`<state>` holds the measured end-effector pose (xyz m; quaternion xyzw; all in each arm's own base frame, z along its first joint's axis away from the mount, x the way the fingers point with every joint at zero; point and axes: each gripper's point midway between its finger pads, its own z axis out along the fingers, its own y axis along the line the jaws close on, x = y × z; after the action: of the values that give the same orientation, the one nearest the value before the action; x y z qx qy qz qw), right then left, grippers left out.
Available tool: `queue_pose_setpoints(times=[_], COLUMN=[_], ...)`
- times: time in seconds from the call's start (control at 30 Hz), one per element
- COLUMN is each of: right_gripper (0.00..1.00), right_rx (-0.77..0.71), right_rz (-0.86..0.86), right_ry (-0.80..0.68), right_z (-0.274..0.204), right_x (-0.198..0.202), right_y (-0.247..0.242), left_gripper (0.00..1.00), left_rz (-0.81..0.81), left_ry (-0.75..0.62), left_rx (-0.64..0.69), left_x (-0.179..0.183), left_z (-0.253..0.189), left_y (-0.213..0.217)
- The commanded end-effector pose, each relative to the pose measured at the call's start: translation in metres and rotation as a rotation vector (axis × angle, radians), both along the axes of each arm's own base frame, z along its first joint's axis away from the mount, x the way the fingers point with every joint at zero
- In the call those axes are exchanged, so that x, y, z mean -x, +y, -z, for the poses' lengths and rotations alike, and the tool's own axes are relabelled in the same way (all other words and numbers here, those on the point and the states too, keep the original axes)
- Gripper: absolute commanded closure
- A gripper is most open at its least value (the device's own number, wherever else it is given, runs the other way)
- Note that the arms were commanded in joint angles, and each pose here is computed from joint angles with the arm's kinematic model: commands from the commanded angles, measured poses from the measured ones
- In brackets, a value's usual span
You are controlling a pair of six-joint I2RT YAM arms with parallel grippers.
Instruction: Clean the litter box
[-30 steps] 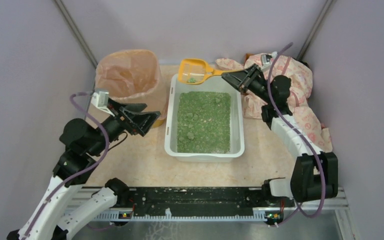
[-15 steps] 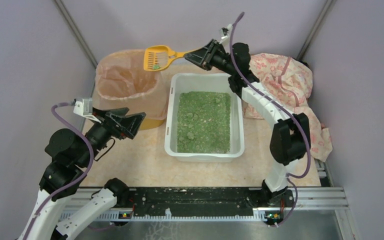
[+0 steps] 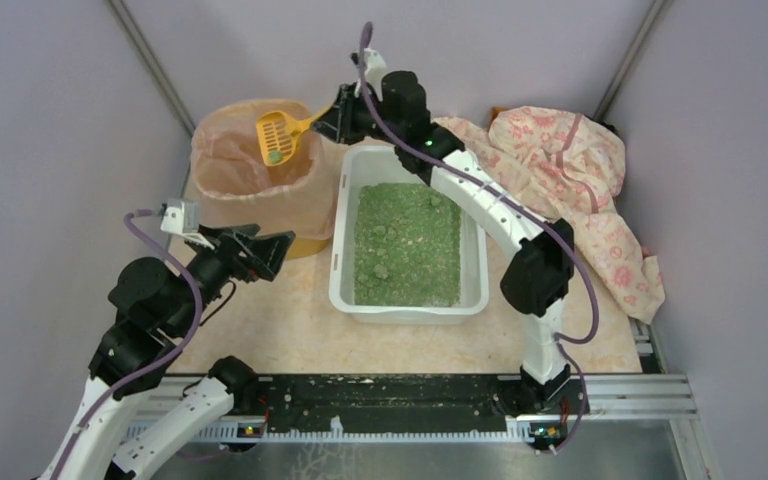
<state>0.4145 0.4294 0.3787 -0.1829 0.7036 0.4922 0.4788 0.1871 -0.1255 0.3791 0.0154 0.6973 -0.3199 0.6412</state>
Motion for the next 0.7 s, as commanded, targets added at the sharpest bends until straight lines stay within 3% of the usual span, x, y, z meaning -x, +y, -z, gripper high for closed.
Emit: queue_pose_setpoints(times=[0.0,0.13,0.3,0.47,0.67], right_gripper=[1.00,1.00,1.00,1.00,1.00], right_rx=[0.222,0.340,0.269,0.131,-0.083], right_rz=[0.064,0.149,0.154,0.103,0.088], right_ry=[-0.337,-0.496,-0.498,-0.490,-0.473], right_z=[-0.016,-0.021,-0.037,-0.069,-0.127], right_x=[0.019,0.033,0.040,0.050,0.062], right_y=[0.017,0.025,0.026,0.019,-0.025], left_gripper=[0.01,0.01,0.01,0.01,0.01], left_rz=[0.002,-0.004,0.019,0.038,0.035], left_ry=[0.012,0.017,0.030,0.049,0.056], left_rx=[0.002,-0.001,0.000,0.010,0.016], left_x=[-0.001,-0.004,-0.006,-0.005,-0.005], left_z=[0.010,0.015,0.022,0.032,0.039], left_y=[-0.002,-0.002,-0.009,-0.014,-0.013])
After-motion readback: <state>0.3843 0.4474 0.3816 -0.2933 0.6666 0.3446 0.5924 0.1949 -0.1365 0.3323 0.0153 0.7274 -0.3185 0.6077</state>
